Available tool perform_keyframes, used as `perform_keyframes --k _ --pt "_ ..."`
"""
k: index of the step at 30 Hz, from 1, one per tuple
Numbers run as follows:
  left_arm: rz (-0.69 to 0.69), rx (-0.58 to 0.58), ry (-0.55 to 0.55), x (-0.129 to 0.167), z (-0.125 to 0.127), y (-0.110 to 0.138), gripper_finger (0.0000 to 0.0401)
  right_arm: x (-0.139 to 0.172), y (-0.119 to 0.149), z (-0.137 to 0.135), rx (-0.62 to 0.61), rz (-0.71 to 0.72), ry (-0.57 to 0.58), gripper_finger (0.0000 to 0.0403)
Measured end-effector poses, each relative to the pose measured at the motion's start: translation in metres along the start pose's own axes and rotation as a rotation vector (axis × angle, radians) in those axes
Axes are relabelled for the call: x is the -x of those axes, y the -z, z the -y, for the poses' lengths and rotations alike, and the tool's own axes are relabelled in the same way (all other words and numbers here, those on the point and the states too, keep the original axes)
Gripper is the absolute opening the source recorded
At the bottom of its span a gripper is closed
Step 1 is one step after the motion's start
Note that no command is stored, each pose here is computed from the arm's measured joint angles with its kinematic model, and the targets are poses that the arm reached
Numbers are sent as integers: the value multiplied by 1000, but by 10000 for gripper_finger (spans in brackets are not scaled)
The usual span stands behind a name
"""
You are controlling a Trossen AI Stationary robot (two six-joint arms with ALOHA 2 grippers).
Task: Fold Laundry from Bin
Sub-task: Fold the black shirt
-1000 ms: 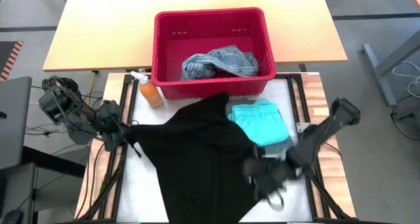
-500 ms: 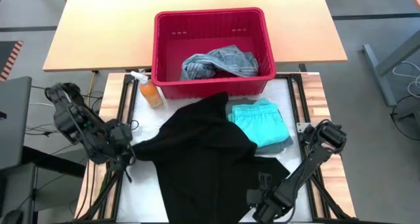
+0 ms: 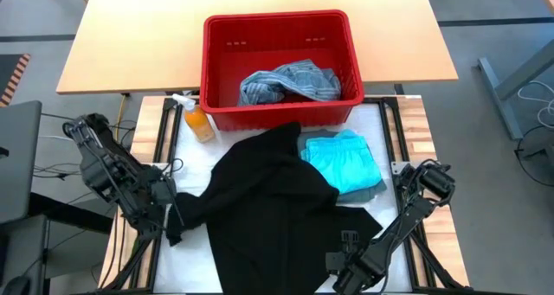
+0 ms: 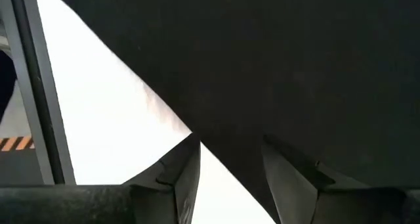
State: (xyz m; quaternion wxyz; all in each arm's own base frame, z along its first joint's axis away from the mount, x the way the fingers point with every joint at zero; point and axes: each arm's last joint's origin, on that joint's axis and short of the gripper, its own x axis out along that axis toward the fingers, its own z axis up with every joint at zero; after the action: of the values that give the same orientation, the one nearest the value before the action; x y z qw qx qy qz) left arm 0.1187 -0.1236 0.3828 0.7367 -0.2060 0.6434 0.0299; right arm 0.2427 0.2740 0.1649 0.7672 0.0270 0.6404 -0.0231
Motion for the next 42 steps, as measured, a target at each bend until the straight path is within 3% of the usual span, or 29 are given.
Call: perform_keyframes --k 6,10,13,17,21,29,32,38,42 --pt "81 -49 -41 0 -3 -7 177 0 1 -2 4 11 -3 187" --pt "364 -90 -203 -3 -8 -26 190 0 0 -2 4 28 7 187" --pt "463 -61 -323 -23 -20 -49 191 0 0 -1 -13 32 13 187" --pt "406 -27 -336 -62 -45 -81 192 0 0 -1 -44 37 15 187" --pt "447 38 -335 -96 -75 -108 192 0 1 -2 -76 38 13 187" --pt "583 175 -400 -130 -135 -135 192 0 0 -2 -66 56 19 187" --pt "615 197 -332 -141 -152 -140 192 0 0 -1 -64 66 39 187" --pt "677 332 -450 -158 -183 -135 192 0 0 2 -59 56 58 187" --pt "646 377 -420 -171 -195 -132 192 0 1 3 -52 45 72 187"
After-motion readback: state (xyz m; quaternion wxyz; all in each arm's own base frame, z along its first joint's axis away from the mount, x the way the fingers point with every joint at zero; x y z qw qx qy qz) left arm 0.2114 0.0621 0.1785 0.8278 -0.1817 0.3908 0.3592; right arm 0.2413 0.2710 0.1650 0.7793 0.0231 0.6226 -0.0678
